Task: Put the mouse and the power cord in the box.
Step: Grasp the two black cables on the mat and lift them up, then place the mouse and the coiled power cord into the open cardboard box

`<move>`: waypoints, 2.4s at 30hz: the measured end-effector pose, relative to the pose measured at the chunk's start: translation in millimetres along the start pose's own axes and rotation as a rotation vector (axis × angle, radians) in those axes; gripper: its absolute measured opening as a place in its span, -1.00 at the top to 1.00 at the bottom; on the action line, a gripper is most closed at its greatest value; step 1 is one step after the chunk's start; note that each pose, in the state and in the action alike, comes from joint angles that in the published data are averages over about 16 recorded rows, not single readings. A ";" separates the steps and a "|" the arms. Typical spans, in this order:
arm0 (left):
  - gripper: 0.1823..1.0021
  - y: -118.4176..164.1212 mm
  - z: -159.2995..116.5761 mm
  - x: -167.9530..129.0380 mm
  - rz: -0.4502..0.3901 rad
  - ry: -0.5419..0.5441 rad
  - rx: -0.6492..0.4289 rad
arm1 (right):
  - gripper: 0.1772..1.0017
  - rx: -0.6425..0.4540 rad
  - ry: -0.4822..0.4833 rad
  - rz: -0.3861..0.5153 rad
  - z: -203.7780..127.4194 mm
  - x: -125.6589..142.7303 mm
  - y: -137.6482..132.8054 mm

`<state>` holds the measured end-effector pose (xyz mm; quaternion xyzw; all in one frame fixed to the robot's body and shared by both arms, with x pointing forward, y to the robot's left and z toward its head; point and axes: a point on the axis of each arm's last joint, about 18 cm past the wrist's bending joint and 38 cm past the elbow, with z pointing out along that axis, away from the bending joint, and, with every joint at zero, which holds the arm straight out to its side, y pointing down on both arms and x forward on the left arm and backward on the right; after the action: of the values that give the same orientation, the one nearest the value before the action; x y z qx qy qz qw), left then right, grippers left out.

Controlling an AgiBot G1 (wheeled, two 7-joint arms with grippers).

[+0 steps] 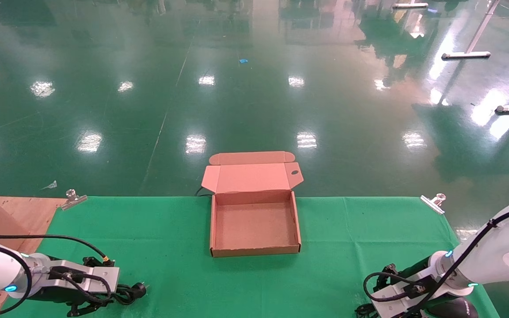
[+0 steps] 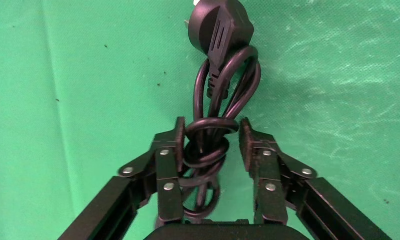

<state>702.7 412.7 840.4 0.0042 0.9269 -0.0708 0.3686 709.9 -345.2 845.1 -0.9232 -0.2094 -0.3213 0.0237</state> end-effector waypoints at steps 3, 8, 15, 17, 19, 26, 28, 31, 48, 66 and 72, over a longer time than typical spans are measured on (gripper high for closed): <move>0.28 0.8 -1.4 -0.5 -0.002 0.000 0.000 | 0.33 0.004 0.001 0.001 -1.0 0.2 -0.1; 0.48 2.6 -4.8 -1.6 -0.009 -0.001 0.003 | 0.56 0.013 0.003 0.007 -3.9 0.5 0.2; 0.63 2.7 -14.7 -6.9 -0.019 -0.004 0.021 | 0.75 0.037 0.028 0.025 -18.0 7.3 2.4; 0.63 0.8 -19.3 -9.6 -0.018 -0.003 0.033 | 0.78 0.049 0.042 0.030 -25.5 11.8 2.8; 0.64 -2.4 -24.8 -13.1 -0.013 0.000 0.048 | 0.80 0.063 0.058 0.034 -34.7 17.4 2.8; 0.64 -31.2 -54.3 -31.9 0.042 0.027 0.146 | 0.84 0.126 0.132 0.027 -81.4 47.9 -3.0; 0.64 -44.3 -65.3 -38.1 0.070 0.041 0.183 | 0.85 0.147 0.155 0.020 -98.2 58.7 -6.9; 0.64 -66.6 -84.9 -49.3 0.118 0.057 0.241 | 0.85 0.178 0.192 0.003 -126.2 76.4 -15.1; 0.65 -191.4 -217.4 -137.1 0.346 -0.096 0.409 | 0.85 0.258 0.384 -0.138 -265.6 175.3 -100.5; 0.65 -219.2 -183.5 -153.1 0.396 -0.187 0.383 | 0.86 0.308 0.370 -0.145 -263.4 178.9 -122.9; 0.65 -230.2 -130.3 -154.2 0.416 -0.275 0.370 | 0.86 0.326 0.351 -0.113 -243.6 167.4 -112.2</move>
<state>712.2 209.2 1068.9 0.2513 0.8190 -0.1612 0.4900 640.8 -224.2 1128.9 -0.8241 -0.3024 -0.4394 0.1905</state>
